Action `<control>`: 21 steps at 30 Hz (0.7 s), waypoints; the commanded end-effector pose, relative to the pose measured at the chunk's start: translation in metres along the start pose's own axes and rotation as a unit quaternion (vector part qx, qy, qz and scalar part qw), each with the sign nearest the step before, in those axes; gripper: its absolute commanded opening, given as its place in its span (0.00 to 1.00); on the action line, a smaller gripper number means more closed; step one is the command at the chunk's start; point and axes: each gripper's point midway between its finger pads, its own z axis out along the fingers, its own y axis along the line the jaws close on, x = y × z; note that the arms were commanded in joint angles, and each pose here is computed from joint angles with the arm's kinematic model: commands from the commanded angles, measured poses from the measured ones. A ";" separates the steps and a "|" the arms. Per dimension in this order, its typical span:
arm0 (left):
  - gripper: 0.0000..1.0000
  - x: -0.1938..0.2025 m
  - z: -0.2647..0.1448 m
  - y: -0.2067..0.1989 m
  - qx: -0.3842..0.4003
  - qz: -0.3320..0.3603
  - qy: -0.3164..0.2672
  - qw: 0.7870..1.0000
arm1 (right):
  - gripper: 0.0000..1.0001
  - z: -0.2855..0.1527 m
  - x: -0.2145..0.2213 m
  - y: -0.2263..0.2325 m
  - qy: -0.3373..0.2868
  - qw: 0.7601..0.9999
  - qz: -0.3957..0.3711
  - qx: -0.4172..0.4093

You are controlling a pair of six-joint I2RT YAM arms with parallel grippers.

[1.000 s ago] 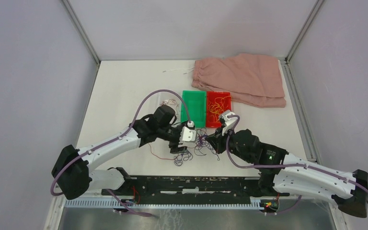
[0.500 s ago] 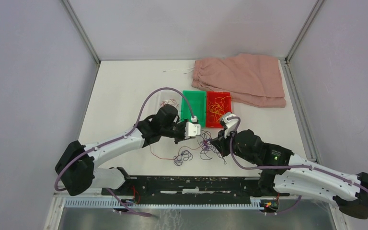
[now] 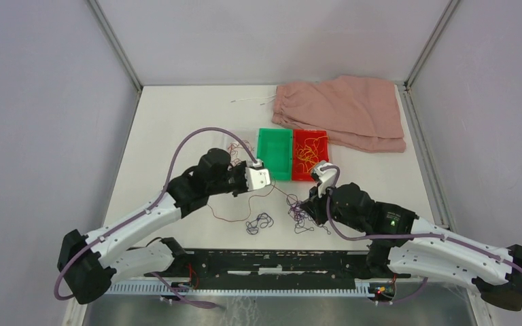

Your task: Untangle the cables

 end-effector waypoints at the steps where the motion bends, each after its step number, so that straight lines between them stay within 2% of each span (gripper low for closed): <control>1: 0.03 -0.023 -0.058 0.083 -0.153 0.025 0.010 0.988 | 0.07 -0.005 0.002 0.005 0.012 1.000 0.012 -0.012; 7: 0.03 -0.030 -0.135 0.123 -0.238 0.028 0.020 0.971 | 0.07 -0.001 0.018 0.003 0.043 0.999 0.012 -0.007; 12: 0.03 -0.055 -0.183 0.123 -0.278 0.088 0.006 0.957 | 0.06 0.003 0.030 0.006 0.073 0.997 0.010 -0.013; 17: 0.03 -0.070 -0.217 0.120 -0.294 0.126 0.016 0.947 | 0.04 0.006 0.033 0.006 0.086 0.996 0.010 -0.008; 21: 0.03 -0.075 -0.250 0.133 -0.351 0.152 0.044 0.923 | 0.01 0.006 0.039 -0.005 0.098 0.995 0.013 0.024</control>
